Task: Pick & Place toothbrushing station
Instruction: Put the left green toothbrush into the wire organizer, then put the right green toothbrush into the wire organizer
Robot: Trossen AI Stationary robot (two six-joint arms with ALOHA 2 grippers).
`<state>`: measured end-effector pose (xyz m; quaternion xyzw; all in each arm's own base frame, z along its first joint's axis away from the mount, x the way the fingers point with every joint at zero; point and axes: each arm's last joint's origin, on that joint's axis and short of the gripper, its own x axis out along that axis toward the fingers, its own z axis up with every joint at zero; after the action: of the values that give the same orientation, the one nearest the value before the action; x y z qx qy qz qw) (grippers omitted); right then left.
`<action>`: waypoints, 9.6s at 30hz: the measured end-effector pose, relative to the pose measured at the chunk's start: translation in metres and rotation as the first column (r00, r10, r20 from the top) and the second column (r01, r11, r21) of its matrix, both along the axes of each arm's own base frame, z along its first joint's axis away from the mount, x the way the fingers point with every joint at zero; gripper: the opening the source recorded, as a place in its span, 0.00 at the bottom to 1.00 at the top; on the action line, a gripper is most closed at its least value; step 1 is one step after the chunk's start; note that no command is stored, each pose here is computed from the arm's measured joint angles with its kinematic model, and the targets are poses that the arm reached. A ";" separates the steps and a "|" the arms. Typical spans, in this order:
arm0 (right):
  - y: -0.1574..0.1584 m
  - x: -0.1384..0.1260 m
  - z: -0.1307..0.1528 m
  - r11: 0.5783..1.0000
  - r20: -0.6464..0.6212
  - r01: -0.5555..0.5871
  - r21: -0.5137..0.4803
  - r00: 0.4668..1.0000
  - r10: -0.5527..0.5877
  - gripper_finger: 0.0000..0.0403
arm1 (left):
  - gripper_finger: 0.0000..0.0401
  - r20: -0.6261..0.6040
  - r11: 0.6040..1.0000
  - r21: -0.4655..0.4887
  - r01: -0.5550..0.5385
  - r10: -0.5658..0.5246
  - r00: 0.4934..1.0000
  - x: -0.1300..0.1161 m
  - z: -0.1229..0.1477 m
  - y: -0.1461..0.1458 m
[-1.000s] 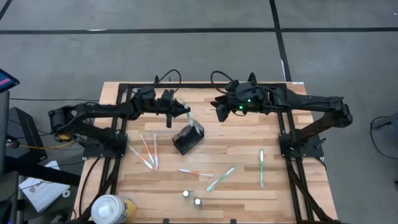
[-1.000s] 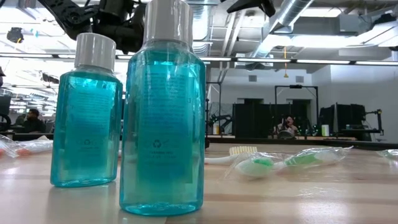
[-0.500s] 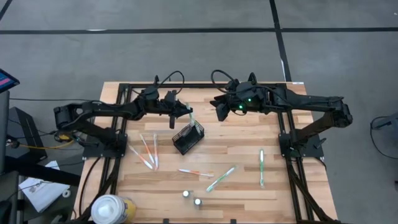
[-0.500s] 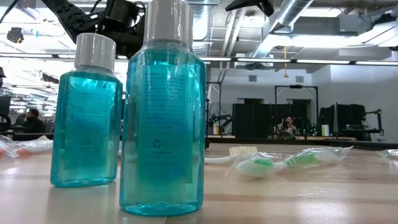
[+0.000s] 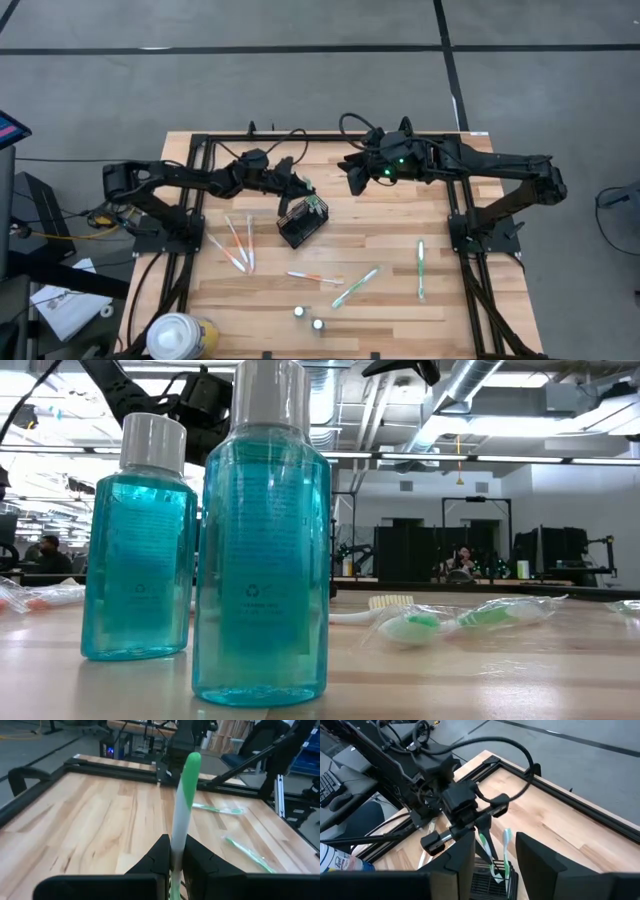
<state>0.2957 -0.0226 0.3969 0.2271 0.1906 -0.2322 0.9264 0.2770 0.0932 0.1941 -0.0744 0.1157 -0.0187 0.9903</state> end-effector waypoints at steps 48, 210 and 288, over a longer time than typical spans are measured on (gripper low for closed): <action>0.009 -0.031 0.030 0.991 0.114 -0.124 -0.041 0.985 0.128 0.32 | 0.35 0.414 0.959 -0.177 0.220 -0.130 0.901 -0.039 0.160 -0.045; 0.083 0.044 -0.125 0.862 0.308 0.504 0.049 0.814 -0.493 0.00 | 0.29 0.158 0.984 -0.139 0.115 -0.093 0.983 -0.095 0.206 -0.068; 0.072 0.108 -0.254 0.874 0.191 0.475 -0.099 0.872 -0.452 0.00 | 0.29 0.054 0.934 0.136 -0.331 0.326 0.944 -0.110 0.194 -0.006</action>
<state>0.4033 0.0490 0.1434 0.2175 0.0377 -0.4417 0.8696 0.1665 0.0870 0.3880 -0.0211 0.0875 0.1542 0.9839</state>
